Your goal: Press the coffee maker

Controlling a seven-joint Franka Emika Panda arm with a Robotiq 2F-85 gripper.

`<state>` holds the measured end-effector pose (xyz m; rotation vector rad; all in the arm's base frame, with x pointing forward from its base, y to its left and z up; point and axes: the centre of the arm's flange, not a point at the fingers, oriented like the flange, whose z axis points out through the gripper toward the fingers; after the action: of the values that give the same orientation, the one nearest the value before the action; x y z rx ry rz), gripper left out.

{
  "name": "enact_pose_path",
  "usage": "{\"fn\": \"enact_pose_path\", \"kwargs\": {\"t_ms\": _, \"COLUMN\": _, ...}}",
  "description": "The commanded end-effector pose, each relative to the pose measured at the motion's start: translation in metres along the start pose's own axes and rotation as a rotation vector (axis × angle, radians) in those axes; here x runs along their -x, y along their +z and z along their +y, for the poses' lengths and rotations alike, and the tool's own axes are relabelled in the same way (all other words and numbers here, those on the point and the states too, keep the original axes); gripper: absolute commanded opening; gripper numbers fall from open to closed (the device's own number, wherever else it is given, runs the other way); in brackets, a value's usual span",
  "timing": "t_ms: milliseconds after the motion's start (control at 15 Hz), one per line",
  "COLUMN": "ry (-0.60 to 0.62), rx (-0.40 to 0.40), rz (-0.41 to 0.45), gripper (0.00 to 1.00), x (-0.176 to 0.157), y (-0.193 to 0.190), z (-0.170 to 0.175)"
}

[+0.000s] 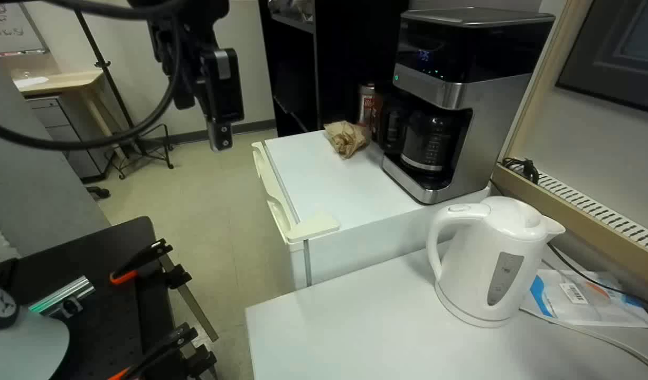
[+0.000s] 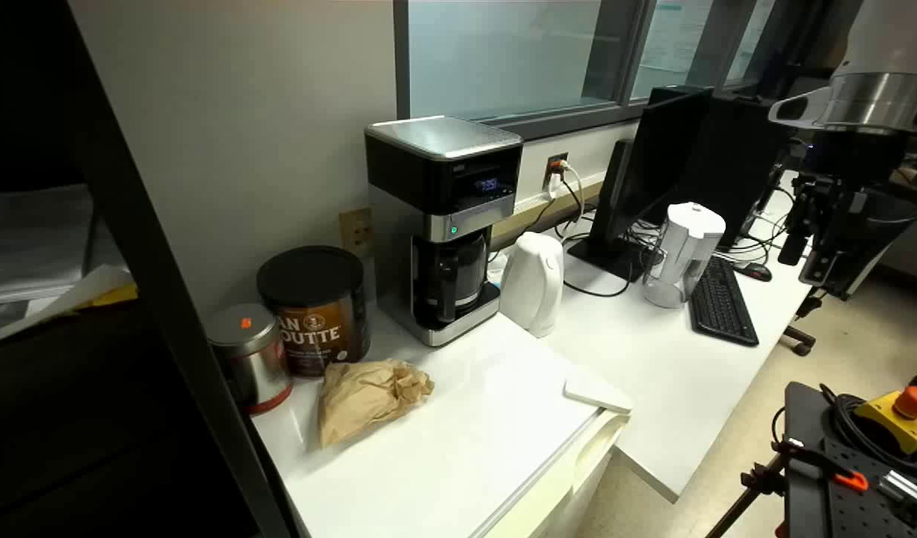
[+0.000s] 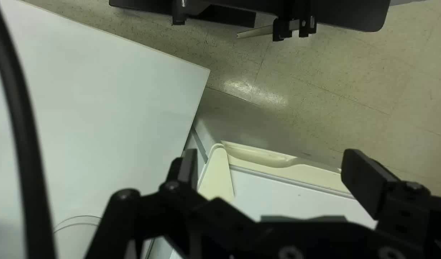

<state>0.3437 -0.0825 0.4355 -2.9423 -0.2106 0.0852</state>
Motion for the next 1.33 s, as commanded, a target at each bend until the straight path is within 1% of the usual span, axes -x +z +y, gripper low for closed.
{"fn": "enact_pose_path", "kwargs": {"t_ms": 0, "ry": 0.0, "rx": 0.0, "rz": 0.0, "gripper": 1.0, "x": 0.0, "y": 0.0, "z": 0.0}}
{"fn": "enact_pose_path", "kwargs": {"t_ms": 400, "ry": 0.0, "rx": 0.0, "rz": 0.0, "gripper": 1.0, "x": 0.0, "y": 0.0, "z": 0.0}}
{"fn": "enact_pose_path", "kwargs": {"t_ms": 733, "ry": -0.052, "rx": 0.127, "rz": 0.02, "gripper": 1.0, "x": -0.023, "y": 0.009, "z": -0.012}}
{"fn": "enact_pose_path", "kwargs": {"t_ms": 933, "ry": -0.108, "rx": 0.234, "rz": 0.055, "gripper": 1.0, "x": -0.047, "y": 0.015, "z": -0.024}}
{"fn": "enact_pose_path", "kwargs": {"t_ms": 1133, "ry": -0.175, "rx": 0.357, "rz": 0.1, "gripper": 1.0, "x": -0.071, "y": 0.022, "z": -0.038}}
{"fn": "enact_pose_path", "kwargs": {"t_ms": 1200, "ry": -0.203, "rx": 0.391, "rz": 0.112, "gripper": 0.75, "x": -0.078, "y": 0.024, "z": -0.043}}
{"fn": "enact_pose_path", "kwargs": {"t_ms": 1267, "ry": -0.223, "rx": 0.431, "rz": 0.13, "gripper": 0.74, "x": -0.085, "y": 0.027, "z": -0.048}}
